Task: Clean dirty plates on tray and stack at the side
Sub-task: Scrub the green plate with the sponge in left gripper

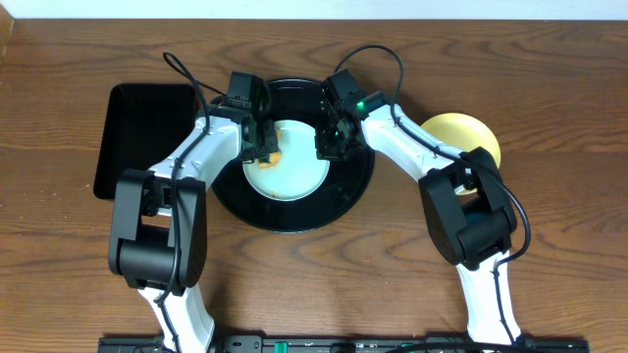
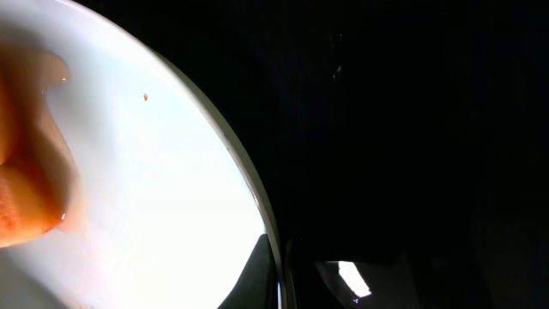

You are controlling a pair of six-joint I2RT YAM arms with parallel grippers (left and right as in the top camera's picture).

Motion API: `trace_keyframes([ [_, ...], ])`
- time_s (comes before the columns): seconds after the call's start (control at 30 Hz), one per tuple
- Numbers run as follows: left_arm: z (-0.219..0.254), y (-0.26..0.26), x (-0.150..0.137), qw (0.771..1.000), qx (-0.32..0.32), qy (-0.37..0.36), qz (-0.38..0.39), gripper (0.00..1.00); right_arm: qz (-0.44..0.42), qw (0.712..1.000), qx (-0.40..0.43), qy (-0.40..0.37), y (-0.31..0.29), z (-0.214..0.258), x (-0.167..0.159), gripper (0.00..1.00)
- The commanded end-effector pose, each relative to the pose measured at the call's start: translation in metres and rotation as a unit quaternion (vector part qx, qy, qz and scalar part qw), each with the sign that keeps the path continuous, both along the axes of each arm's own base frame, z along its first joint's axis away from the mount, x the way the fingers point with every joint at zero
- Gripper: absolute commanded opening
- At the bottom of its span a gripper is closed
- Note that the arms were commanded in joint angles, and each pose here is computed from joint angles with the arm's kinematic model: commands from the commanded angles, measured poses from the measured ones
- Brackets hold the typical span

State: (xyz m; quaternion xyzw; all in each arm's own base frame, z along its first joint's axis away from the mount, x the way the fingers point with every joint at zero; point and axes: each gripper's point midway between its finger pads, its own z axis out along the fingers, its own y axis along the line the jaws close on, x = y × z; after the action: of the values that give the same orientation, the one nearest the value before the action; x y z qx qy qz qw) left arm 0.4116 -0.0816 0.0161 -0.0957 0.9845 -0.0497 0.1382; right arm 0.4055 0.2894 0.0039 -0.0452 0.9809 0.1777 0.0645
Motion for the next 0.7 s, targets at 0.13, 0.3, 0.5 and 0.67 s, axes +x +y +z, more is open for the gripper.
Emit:
trace_keyframes([
  [0.13, -0.016, -0.004, -0.047, 0.994, -0.023, 0.104, 0.021, 0.08, 0.009, 0.999, -0.029, 0.032, -0.007, -0.031, -0.019, 0.01],
  [0.3, -0.008, -0.044, -0.065, 0.98, -0.132, 0.139, -0.047, 0.07, 0.011, 0.999, -0.029, 0.031, -0.007, -0.031, -0.019, 0.01],
  [0.5, 0.01, -0.061, -0.052, 0.967, -0.213, 0.112, -0.079, 0.07, 0.011, 0.999, -0.027, 0.033, -0.006, -0.031, -0.019, 0.01],
  [0.67, 0.037, -0.029, -0.017, 0.971, -0.23, 0.065, -0.026, 0.07, 0.012, 0.999, -0.025, 0.034, -0.006, -0.031, -0.02, 0.01],
])
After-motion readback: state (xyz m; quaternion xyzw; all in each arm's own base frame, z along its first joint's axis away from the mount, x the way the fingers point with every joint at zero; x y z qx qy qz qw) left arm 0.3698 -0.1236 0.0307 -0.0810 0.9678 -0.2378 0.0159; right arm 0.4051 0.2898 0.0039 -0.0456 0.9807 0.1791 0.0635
